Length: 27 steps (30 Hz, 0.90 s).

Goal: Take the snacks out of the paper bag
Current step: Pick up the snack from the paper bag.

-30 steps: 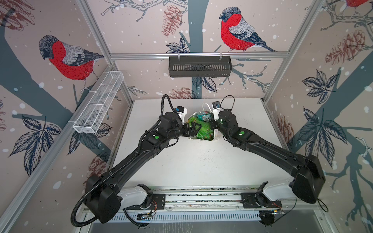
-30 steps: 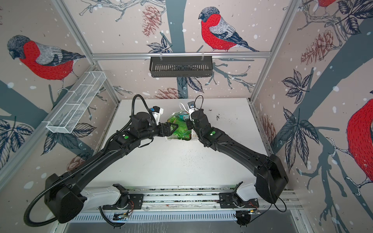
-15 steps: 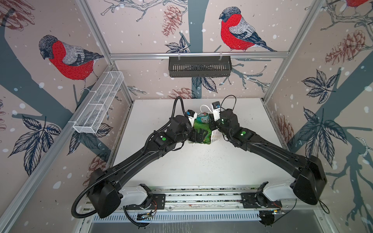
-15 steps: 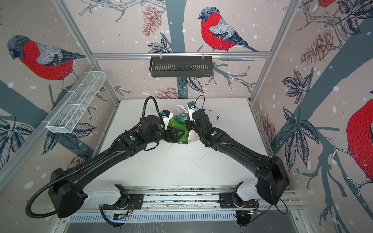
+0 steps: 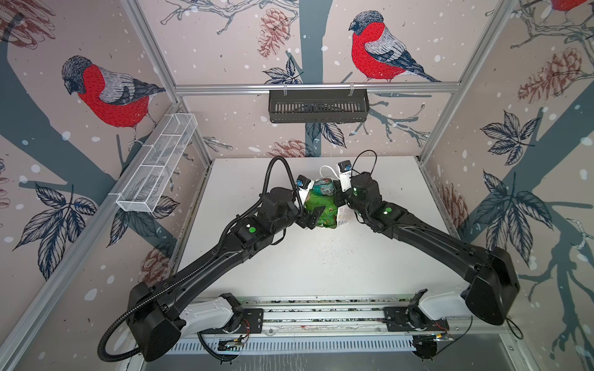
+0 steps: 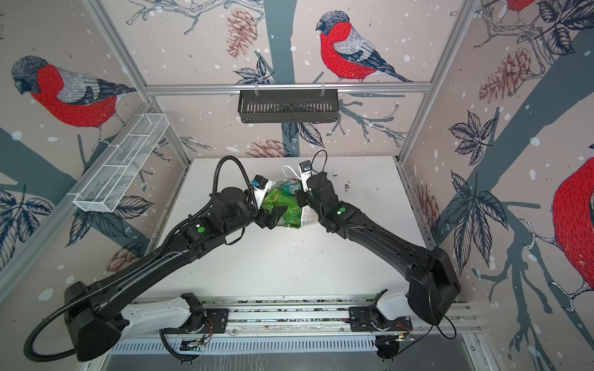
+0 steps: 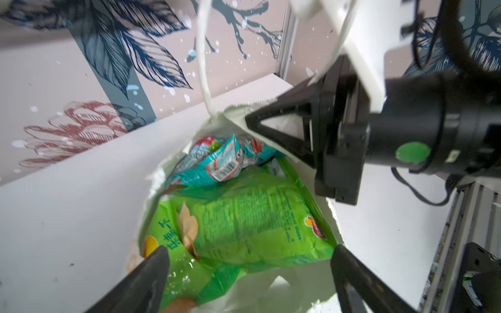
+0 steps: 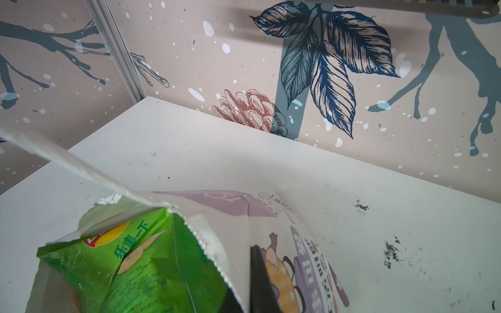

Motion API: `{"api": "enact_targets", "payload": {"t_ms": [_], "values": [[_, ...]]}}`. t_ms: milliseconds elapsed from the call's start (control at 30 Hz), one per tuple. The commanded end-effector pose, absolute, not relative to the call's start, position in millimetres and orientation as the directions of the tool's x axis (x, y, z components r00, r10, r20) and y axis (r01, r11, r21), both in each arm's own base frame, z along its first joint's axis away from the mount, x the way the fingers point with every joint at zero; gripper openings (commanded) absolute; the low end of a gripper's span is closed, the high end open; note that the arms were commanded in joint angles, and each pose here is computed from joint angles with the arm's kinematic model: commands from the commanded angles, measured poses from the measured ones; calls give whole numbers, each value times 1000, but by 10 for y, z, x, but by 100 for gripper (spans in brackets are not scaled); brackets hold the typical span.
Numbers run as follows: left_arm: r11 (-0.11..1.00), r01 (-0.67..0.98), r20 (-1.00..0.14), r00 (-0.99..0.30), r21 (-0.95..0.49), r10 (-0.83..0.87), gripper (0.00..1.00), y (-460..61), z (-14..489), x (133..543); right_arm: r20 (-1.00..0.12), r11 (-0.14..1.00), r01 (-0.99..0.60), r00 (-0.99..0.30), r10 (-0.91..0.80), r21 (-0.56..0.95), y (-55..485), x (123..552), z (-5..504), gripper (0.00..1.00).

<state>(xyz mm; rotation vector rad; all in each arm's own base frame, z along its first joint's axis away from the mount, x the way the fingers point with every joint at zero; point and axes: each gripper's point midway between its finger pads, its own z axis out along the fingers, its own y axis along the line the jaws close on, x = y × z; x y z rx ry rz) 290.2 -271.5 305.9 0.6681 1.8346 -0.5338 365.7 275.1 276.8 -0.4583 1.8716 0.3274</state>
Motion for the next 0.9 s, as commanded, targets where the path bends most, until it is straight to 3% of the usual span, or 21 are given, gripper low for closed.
{"api": "enact_targets", "payload": {"t_ms": [0,167,467,867], "values": [[765,644,-949,-238,5,207,93,-2652,3223,2955,-935,877,-480,-322,-147,28,2783,3618,2745,0],[705,710,-947,-223,6,233,92,-2759,3327,2857,-935,877,-479,-325,-145,31,2778,3615,2733,0],[563,826,-899,-225,29,376,87,-3054,2900,2690,-937,874,-485,-321,-141,35,2771,3613,2751,0],[563,823,-891,-204,67,405,85,-3125,2658,2702,-939,869,-490,-324,-116,62,2718,3605,2758,0]]}}
